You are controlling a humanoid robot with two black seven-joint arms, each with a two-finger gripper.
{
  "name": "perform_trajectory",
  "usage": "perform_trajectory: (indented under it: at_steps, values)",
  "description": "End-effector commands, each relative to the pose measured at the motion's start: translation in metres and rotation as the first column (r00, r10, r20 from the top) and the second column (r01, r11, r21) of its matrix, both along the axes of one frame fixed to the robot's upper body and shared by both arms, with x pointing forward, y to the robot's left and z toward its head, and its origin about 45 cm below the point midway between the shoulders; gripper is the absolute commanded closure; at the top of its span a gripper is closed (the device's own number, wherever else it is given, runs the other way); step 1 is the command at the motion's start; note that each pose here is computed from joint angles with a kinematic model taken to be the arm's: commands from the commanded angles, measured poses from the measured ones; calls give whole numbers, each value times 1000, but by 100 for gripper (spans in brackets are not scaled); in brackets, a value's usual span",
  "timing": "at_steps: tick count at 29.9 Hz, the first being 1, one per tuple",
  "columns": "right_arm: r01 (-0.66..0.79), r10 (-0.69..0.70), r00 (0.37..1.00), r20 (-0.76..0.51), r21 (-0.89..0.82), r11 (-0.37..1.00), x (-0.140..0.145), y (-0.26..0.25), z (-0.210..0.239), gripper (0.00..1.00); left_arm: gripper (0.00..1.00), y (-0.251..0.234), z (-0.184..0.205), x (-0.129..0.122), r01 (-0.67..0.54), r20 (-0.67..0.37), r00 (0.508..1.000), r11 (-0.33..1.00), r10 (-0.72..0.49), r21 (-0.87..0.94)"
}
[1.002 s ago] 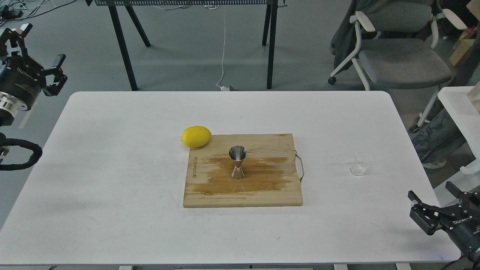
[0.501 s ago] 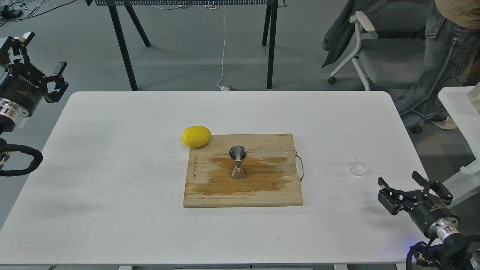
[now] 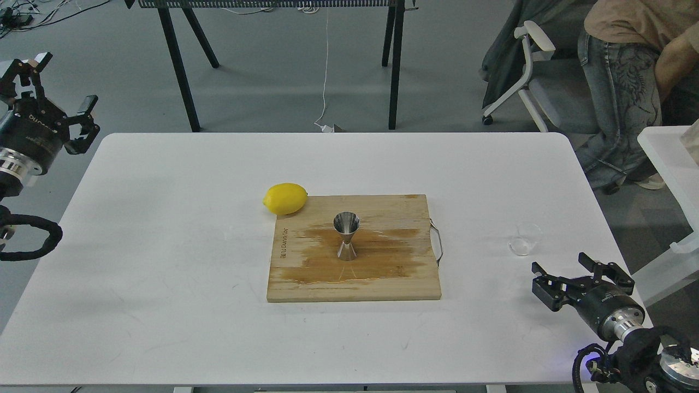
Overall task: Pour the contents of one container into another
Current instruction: 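Move the right gripper toward the small clear glass cup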
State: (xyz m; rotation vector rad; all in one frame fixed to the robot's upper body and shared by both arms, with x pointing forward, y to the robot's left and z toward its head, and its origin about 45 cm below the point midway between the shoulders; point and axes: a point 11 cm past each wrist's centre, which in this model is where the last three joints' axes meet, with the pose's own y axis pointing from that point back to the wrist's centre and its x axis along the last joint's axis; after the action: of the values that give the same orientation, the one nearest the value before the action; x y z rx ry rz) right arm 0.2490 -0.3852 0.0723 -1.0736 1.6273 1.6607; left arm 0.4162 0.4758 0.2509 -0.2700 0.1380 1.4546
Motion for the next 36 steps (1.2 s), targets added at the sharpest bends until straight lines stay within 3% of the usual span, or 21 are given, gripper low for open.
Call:
perform_trajectory:
  at_steps: [1,21,36]
  values:
    - [6,-5,1000,-26,3,1000,6,4,-3,2,8,0,0,0,0,-1,1000,1000,0,0]
    - [4,-5,994,-111,-13,1000,38,20,-9,2,8,2,-6,-4,-5,-15,1000,1000,5,1]
    - [11,-14,995,-100,-27,1000,60,24,-5,4,8,-1,-9,-4,-2,-18,1000,1000,1,-6]
